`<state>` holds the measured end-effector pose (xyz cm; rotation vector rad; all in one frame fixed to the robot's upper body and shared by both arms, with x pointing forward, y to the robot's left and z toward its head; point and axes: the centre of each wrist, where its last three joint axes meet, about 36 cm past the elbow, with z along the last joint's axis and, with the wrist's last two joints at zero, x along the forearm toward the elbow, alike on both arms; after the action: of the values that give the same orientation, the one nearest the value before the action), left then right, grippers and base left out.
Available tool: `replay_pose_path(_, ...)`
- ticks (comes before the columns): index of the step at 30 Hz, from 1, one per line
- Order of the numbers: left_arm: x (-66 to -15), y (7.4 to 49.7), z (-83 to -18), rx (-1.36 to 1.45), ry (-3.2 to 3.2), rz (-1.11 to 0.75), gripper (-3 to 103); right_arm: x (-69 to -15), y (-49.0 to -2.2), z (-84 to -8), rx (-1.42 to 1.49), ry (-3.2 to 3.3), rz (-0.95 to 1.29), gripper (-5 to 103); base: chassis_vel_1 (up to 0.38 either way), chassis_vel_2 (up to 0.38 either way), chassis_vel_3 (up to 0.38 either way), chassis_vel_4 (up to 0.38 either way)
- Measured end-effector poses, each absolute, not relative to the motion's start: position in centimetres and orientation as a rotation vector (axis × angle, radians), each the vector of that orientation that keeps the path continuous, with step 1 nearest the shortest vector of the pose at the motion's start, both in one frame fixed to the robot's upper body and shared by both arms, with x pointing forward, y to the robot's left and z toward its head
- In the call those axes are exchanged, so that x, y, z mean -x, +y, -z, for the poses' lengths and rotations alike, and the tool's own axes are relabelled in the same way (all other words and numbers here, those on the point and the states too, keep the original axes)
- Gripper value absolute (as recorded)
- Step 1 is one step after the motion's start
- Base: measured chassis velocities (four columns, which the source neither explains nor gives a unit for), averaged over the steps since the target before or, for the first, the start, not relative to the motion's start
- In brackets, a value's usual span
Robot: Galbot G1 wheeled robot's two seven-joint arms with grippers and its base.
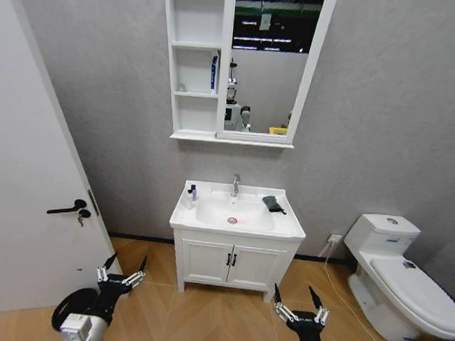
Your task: Move facial cleanser and shampoo from washbasin to cabinet, then wipe washbasin with towel.
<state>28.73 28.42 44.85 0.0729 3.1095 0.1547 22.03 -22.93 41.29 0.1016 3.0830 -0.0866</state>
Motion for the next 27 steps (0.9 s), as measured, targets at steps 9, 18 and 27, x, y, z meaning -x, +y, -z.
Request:
replay_pose_path(9, -30.2, 27.6, -41.6, -0.134, 3.202, -0.12, 97, -22.4, -23.4, -40.6, -0.086, 3.113, 0.086, 100, -0.24, 0.243, 0.243, -0.234)
replay_pose_path(18, -31.3, 25.6, -39.9, -0.179, 3.242, -0.074, 97, -23.5, -23.0, -40.6, -0.046, 3.13, 0.07, 100, -0.266, 0.254, 0.254, -0.256)
replay_pose_path(27, -31.8, 23.6, -39.8, -0.247, 3.249, -0.021, 97, -24.3, -23.4, -41.8, -0.043, 3.112, 0.058, 100, -0.256, 0.254, 0.258, -0.254)
